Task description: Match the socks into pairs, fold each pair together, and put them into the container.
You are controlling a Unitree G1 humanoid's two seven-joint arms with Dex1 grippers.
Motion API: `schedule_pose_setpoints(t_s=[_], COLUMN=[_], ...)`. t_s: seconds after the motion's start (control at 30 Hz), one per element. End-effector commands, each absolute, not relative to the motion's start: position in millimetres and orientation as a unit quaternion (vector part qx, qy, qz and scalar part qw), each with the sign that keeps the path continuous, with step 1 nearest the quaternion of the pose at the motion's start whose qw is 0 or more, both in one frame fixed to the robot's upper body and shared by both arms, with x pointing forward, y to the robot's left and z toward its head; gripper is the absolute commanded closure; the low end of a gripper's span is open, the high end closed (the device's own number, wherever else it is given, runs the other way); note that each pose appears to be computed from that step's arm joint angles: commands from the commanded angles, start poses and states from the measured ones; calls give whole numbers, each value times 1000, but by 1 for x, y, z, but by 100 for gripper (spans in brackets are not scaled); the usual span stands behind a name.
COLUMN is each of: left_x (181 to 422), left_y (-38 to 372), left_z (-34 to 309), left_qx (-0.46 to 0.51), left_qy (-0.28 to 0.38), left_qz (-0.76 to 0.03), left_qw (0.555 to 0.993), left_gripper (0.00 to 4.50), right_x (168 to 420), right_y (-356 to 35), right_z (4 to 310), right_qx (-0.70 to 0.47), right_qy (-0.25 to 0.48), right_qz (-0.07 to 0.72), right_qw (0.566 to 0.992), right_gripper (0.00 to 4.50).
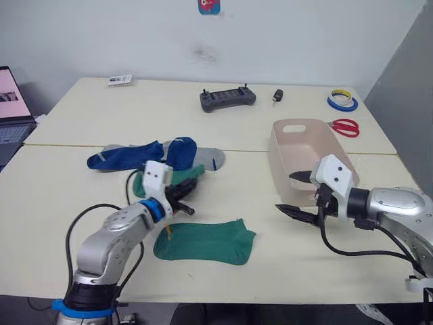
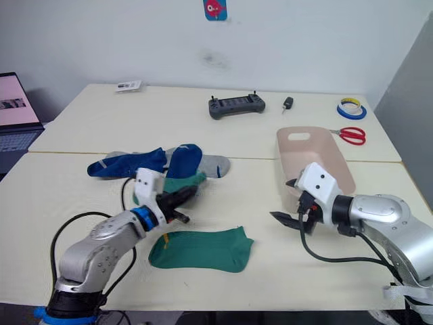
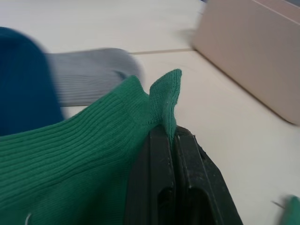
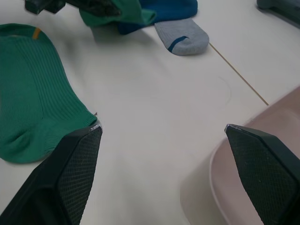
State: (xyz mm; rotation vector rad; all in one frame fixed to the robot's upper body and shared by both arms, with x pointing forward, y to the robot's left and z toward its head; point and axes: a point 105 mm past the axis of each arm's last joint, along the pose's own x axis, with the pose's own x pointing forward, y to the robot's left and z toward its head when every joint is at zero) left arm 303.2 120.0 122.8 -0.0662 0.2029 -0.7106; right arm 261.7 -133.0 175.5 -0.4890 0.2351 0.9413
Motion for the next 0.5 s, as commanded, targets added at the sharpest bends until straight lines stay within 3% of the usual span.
schedule_pose_setpoints(t_s=[0.03, 0.33, 0.5], left_x=[290, 304, 300], left_y=[93, 61, 55], left_z=[131, 112, 118], left_qx=[-18, -31, -24], left_qy=[94, 121, 113], left_qz=[-400, -407, -434], left_qw=[912, 905, 894], left_gripper=[448, 448, 322], right_x=[257, 257, 257], right_y=[-133, -134, -133], right_z=[188, 186, 185], right_qx=[-245, -247, -247], right_qy=[89, 95, 97], right_qz=[443, 437, 439], right_qw=[858, 860, 859], right_gripper=[0, 0, 0])
